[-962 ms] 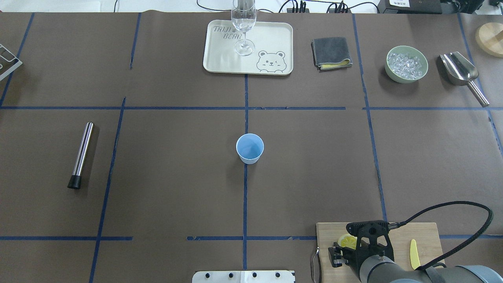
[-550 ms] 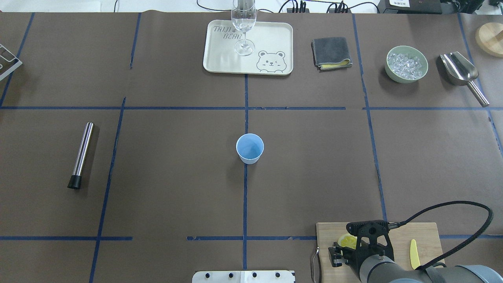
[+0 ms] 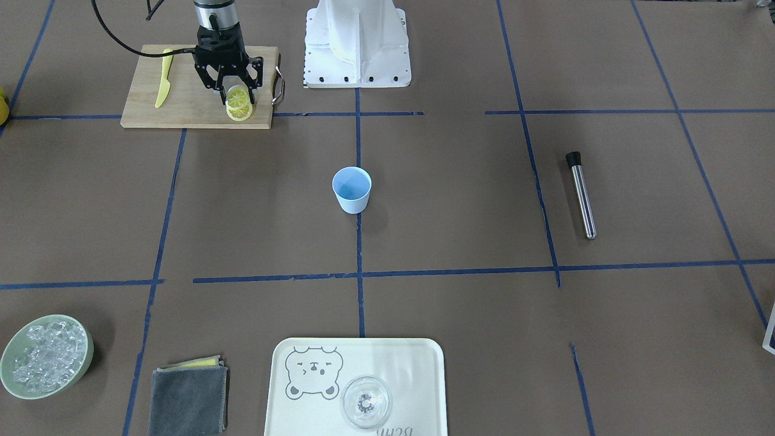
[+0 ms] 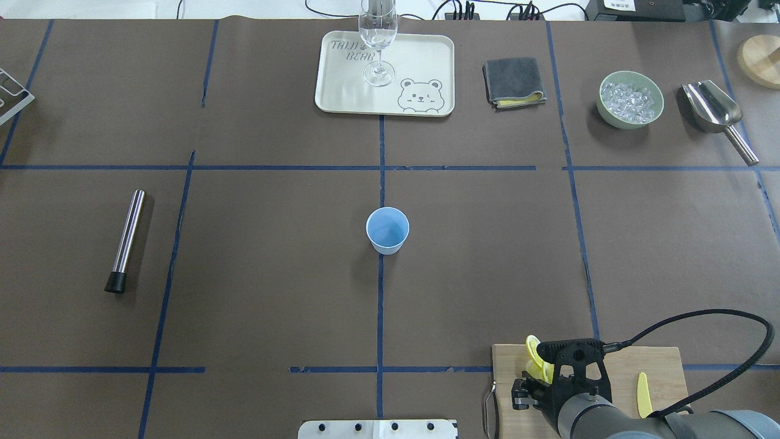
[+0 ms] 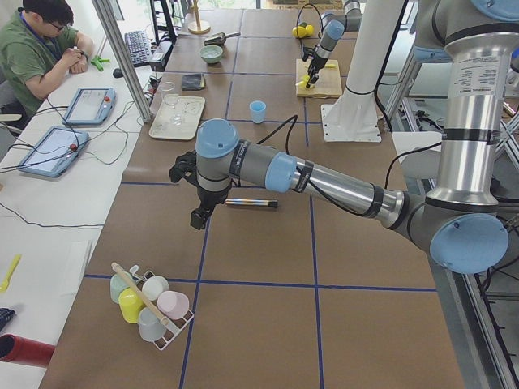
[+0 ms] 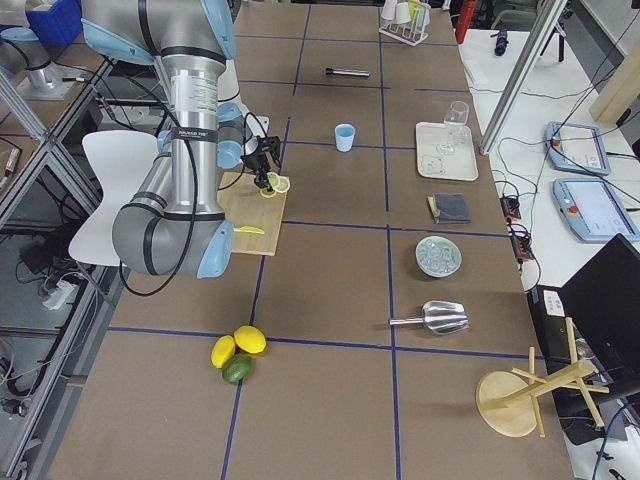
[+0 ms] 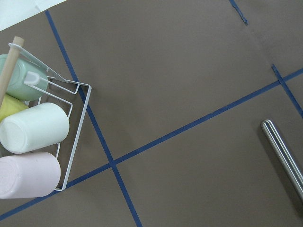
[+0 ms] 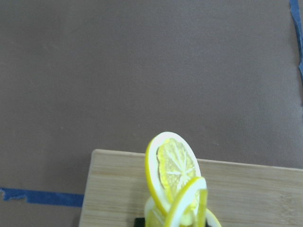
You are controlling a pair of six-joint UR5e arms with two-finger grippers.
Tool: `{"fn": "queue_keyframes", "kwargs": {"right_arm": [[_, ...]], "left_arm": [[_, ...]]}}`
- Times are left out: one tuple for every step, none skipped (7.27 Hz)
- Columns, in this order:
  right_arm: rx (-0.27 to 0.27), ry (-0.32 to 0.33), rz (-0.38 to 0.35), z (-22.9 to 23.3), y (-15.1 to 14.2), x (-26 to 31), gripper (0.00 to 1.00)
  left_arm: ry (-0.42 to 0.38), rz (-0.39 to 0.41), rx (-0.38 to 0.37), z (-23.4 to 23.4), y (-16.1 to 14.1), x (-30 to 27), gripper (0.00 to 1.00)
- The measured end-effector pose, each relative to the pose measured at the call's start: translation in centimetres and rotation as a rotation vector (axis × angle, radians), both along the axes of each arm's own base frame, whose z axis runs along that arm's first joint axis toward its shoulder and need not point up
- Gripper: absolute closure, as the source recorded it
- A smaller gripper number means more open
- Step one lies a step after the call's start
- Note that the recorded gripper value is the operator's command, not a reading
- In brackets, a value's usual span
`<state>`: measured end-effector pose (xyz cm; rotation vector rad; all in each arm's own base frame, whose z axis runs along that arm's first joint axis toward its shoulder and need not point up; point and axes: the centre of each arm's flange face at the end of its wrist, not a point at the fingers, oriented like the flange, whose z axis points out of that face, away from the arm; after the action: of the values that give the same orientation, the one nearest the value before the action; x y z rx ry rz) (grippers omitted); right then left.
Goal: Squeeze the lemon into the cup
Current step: 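Close the right gripper on the lemon slices and lift them, then carry the lemon slices with the right gripper over the blue cup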
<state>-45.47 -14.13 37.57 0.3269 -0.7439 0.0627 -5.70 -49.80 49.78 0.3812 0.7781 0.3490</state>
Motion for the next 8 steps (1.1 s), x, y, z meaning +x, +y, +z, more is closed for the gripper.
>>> {"fn": "queue_keyframes", "kwargs": {"right_arm": [[0.002,0.001,0.002,0.0,0.0,0.0,0.55],[0.003,0.001,0.004,0.0,-0.1,0.1,0.55],[0.005,0.0,0.007,0.0,-0.1,0.1,0.55],[0.007,-0.002,0.01,-0.1,-0.1,0.2,0.55],[0.007,-0.008,0.017,-0.4,-0.1,0.3,0.55],[0.007,-0.016,0.025,-0.8,-0.1,0.4,0.55],[0.008,-0.027,0.028,-1.3,0.0,0.5,0.56],[0.011,-0.041,0.029,-2.0,0.1,0.8,0.56]], "left_arm": [[0.0,0.0,0.0,0.0,0.0,0.0,0.0],[0.0,-0.001,0.0,0.0,0.0,0.0,0.0],[0.0,-0.001,0.0,0.0,0.0,0.0,0.0],[0.0,0.0,0.001,0.0,0.0,0.0,0.0],[0.0,0.0,0.0,0.0,0.0,0.0,0.0],[0.0,-0.001,0.0,0.0,0.0,0.0,0.0],[0.0,0.0,0.0,0.0,0.0,0.0,0.0],[0.001,0.0,0.0,0.0,0.0,0.0,0.0]]}}
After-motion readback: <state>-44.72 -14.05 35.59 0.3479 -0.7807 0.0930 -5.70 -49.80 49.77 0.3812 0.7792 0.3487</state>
